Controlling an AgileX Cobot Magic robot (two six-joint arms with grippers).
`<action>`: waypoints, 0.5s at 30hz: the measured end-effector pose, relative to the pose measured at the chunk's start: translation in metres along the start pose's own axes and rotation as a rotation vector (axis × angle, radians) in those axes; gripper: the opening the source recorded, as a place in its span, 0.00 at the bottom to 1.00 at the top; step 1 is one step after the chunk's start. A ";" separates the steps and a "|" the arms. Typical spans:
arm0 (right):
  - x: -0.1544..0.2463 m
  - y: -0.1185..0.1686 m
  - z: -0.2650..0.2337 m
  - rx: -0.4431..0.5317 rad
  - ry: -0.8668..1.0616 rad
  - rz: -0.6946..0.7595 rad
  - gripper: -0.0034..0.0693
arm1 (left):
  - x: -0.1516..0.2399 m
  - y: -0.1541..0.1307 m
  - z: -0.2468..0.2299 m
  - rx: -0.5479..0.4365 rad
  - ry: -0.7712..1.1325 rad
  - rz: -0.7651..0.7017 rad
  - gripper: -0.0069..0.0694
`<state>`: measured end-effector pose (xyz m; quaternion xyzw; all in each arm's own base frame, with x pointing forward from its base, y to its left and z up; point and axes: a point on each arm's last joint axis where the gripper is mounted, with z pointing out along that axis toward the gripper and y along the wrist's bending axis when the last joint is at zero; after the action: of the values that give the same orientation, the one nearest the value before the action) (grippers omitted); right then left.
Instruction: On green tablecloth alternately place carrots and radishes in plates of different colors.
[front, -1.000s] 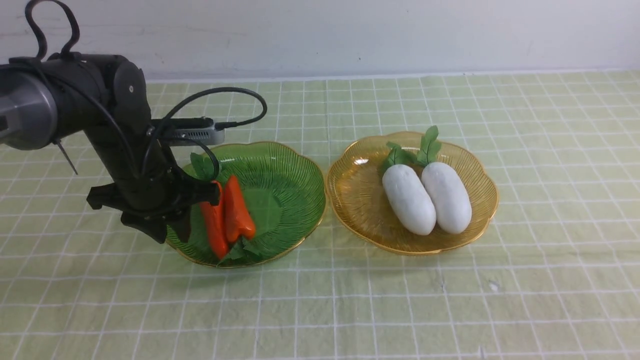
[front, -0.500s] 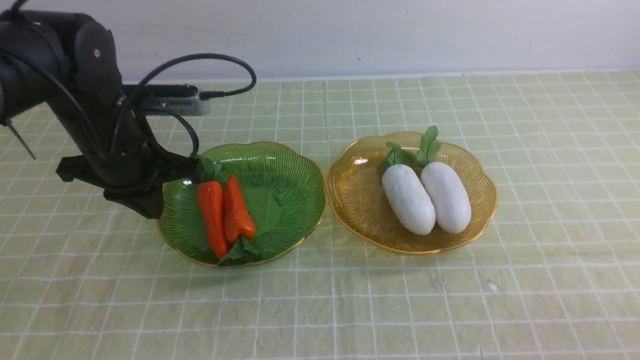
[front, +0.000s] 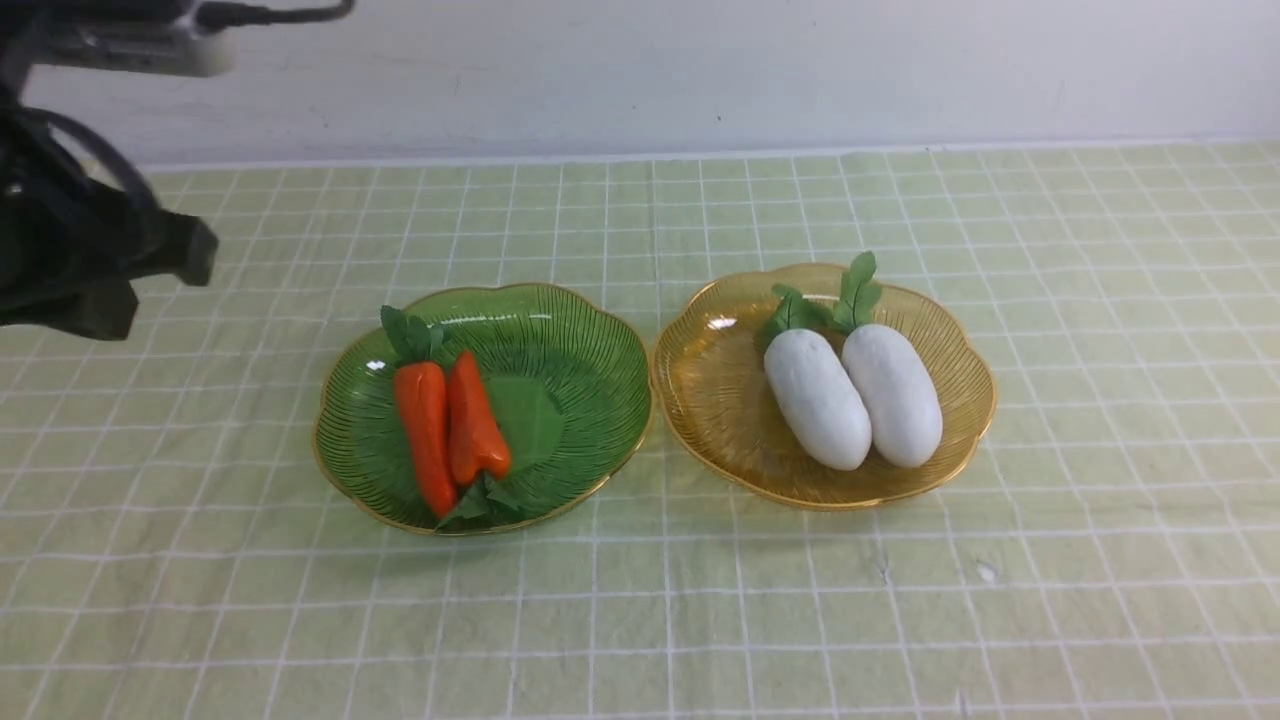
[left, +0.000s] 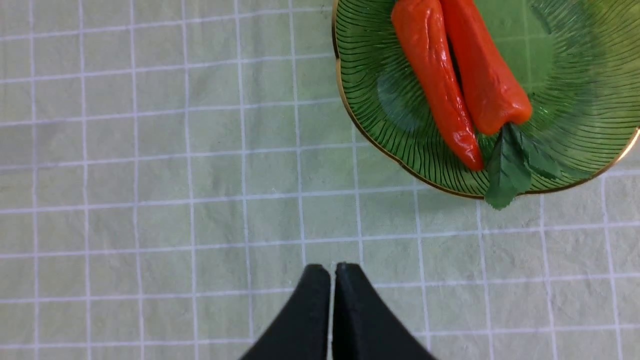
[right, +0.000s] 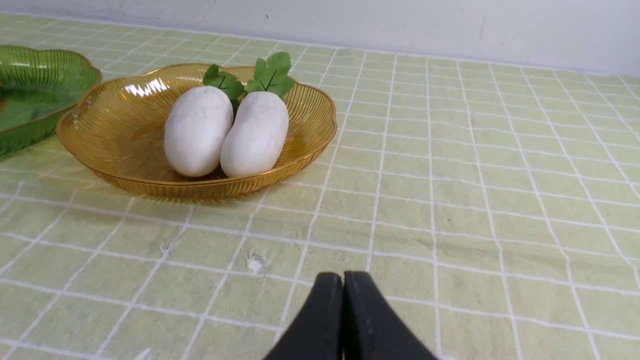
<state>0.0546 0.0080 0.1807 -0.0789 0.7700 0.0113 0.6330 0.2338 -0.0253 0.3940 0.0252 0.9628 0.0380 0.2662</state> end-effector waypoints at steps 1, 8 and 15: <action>0.000 0.000 0.000 0.000 0.000 0.000 0.04 | 0.001 0.000 -0.003 0.001 -0.008 -0.001 0.08; 0.000 0.000 0.000 0.000 0.000 0.000 0.04 | 0.086 0.012 -0.040 0.009 -0.084 -0.002 0.08; 0.000 0.000 0.000 0.000 0.001 0.001 0.04 | 0.172 0.009 -0.025 0.105 -0.453 -0.033 0.08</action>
<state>0.0545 0.0081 0.1806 -0.0786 0.7704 0.0116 0.6326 0.0740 -0.0061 0.3283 0.0313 0.8794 -0.0230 0.4745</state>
